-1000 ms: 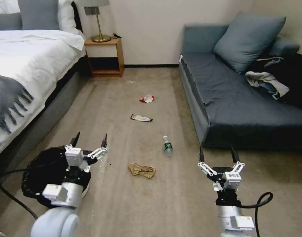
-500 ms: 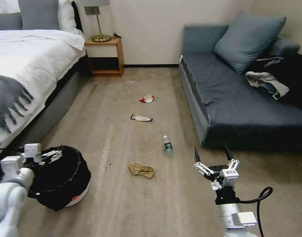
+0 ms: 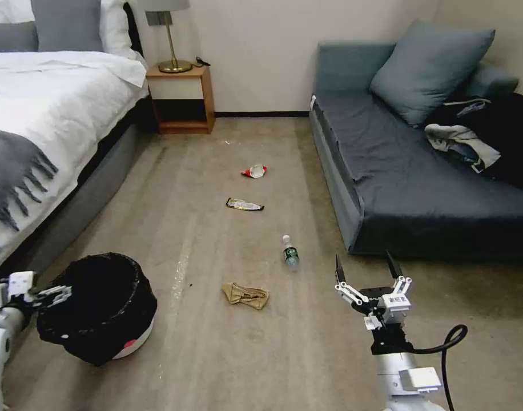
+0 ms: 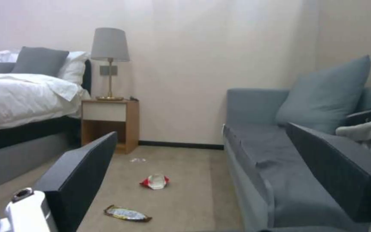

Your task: Pick up the trash bin, then pick up the garbage on the floor and place it into the trash bin.

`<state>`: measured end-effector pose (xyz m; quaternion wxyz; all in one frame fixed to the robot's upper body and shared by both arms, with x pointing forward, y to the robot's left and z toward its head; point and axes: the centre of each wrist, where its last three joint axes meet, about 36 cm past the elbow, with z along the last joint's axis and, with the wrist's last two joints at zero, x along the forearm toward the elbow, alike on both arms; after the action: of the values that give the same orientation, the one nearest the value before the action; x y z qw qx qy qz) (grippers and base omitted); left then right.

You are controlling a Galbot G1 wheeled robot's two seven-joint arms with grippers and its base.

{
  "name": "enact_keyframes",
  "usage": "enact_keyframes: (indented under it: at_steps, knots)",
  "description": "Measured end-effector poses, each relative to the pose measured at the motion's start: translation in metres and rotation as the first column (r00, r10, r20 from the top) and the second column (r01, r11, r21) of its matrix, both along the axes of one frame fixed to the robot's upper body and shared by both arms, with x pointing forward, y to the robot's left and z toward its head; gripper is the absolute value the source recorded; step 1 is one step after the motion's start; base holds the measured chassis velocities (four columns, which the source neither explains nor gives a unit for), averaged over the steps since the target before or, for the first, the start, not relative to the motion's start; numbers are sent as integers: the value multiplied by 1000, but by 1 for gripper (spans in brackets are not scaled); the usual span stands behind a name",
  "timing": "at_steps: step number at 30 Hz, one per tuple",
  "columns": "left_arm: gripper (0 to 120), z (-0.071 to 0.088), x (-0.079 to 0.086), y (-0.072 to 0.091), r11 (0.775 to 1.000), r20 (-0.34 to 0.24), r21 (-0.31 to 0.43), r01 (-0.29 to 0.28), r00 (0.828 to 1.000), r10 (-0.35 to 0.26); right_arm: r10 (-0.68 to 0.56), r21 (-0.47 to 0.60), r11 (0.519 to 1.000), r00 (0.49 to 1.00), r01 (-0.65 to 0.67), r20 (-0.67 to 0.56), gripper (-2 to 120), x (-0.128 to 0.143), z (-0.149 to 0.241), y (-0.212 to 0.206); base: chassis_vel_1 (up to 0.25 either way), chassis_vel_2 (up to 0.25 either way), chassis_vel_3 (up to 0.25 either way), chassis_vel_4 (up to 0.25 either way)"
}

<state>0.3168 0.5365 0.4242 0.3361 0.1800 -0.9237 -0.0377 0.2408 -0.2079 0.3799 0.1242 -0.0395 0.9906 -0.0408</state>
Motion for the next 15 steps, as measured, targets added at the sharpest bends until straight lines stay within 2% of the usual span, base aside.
enact_keyframes:
  at_steps: [4, 6, 10, 15]
  knots:
    - [100, -17, -2, 0, 999, -22, -36, -24, 999, 23, 4, -3, 1000, 1000, -4, 4, 100, 0, -1, -1, 0, 0, 0, 0]
    - [100, -24, 0, -5, 996, -1, -80, -28, 1000, 28, 6, -7, 1000, 1000, -6, 6, 100, 0, -1, -2, 0, 0, 0, 0]
    - [100, -27, 5, -13, 991, 28, -134, -21, 999, 25, 9, -10, 1000, 1000, -9, 9, 100, 0, -1, -3, 0, 0, 0, 0]
    - [98, -27, 6, -17, 990, 28, -139, -16, 999, 20, 11, -12, 1000, 1000, -11, 16, 100, 0, -1, -4, 0, 0, 0, 0]
